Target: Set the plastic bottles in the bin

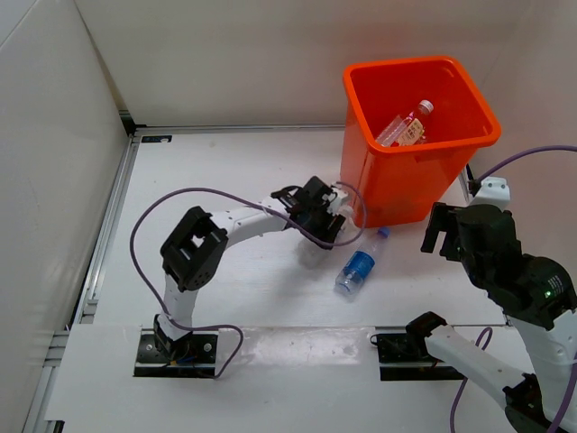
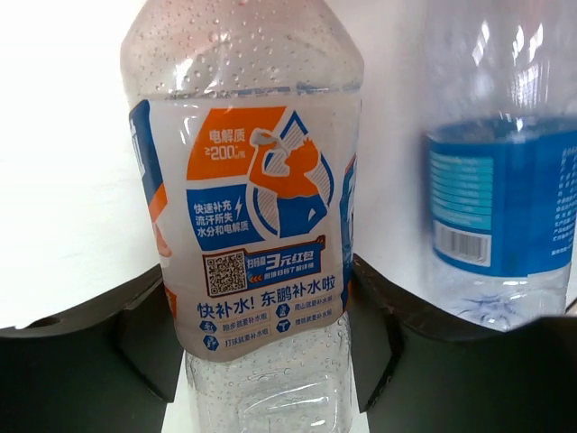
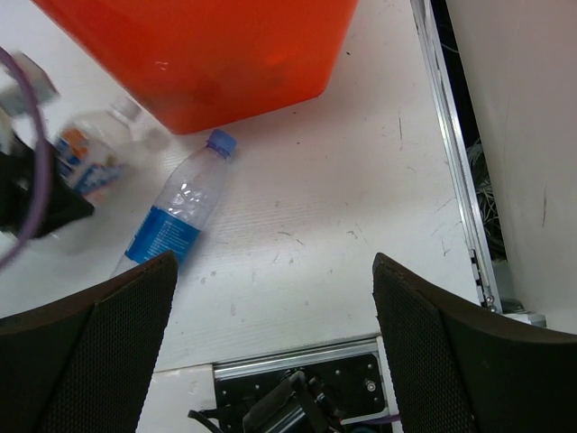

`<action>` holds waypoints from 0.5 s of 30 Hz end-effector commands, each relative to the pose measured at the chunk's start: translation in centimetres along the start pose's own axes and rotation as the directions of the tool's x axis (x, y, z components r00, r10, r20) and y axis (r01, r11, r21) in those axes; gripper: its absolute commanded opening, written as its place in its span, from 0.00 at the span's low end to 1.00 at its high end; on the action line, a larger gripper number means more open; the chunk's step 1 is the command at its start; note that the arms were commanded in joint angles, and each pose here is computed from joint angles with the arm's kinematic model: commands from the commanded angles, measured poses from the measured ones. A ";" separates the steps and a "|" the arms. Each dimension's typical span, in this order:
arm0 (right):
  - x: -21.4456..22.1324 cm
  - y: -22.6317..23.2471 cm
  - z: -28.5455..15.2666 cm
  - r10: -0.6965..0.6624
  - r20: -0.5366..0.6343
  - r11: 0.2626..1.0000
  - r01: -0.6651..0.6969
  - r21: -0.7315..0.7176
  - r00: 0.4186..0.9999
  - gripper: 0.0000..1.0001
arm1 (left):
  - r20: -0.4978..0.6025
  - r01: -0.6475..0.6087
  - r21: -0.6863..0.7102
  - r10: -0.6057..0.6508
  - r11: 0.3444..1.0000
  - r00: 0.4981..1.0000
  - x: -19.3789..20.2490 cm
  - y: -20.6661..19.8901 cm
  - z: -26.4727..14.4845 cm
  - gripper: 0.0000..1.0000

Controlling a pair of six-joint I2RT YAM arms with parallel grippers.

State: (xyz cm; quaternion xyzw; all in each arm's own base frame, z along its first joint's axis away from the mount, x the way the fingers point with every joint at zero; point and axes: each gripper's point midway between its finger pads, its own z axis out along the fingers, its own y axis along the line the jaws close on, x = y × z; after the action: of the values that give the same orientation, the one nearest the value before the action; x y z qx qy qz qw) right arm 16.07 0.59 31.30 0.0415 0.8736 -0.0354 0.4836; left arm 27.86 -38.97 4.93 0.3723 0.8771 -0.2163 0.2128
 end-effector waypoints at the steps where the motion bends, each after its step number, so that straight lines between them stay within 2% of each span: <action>1: -0.2 -0.1 0.1 -0.001 0.015 1.000 0.001 0.010 1.000 0.90 | 0.247 0.007 -0.109 0.020 0.994 0.969 -8.1 3.2 -8.8 0.61; 2: -0.2 -0.1 0.2 0.003 0.017 1.000 -0.003 0.011 1.000 0.90 | 0.281 0.044 -0.146 -0.001 0.988 0.960 -9.0 5.7 -10.5 0.61; 6: -0.2 0.2 0.5 -0.003 0.013 1.000 0.003 0.007 1.000 0.90 | 0.488 0.051 -0.220 0.065 0.974 0.870 -15.0 8.3 -19.3 0.61; 7: -0.1 0.3 0.5 -0.001 0.012 1.000 0.001 0.002 1.000 0.90 | 0.556 0.042 -0.235 0.099 0.971 0.825 -16.8 7.9 -22.7 0.61; 8: -0.2 0.3 0.5 -0.001 0.012 1.000 0.001 0.001 1.000 0.90 | 0.585 0.041 -0.246 0.115 0.968 0.803 -17.6 8.1 -24.0 0.61; 9: -0.2 0.5 0.7 -0.005 0.011 1.000 0.005 -0.004 1.000 0.90 | 0.635 0.014 -0.287 0.179 0.958 0.751 -19.4 8.4 -26.9 0.61; 10: -0.2 0.6 0.8 -0.005 0.009 1.000 0.005 -0.002 1.000 0.90 | 0.650 0.002 -0.307 0.208 0.952 0.731 -20.1 8.5 -28.2 0.61; 11: -0.2 0.6 0.8 -0.005 0.010 1.000 0.005 -0.001 1.000 0.90 | 0.709 0.001 -0.323 0.241 0.946 0.663 -22.5 7.7 -32.0 0.61; 13: -0.3 0.7 0.8 -0.007 0.010 1.000 0.007 -0.002 1.000 0.90 | 0.719 -0.015 -0.346 0.276 0.938 0.638 -23.7 8.0 -33.7 0.61; 14: -0.3 0.7 0.8 -0.006 0.009 1.000 0.006 -0.004 1.000 0.90 | 0.761 -0.023 -0.352 0.300 0.936 0.575 -25.7 7.2 -36.6 0.61; 15: -0.3 0.6 0.8 -0.004 0.009 1.000 0.004 -0.001 1.000 0.90 | 0.775 -0.032 -0.357 0.315 0.934 0.548 -26.5 6.9 -37.5 0.61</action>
State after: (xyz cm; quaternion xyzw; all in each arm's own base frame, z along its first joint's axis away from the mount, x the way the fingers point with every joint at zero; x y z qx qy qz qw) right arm 16.39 0.92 30.72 0.0364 0.8772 -0.0376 0.4773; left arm 42.73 -29.29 42.74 0.2571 0.7095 -0.2024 0.6242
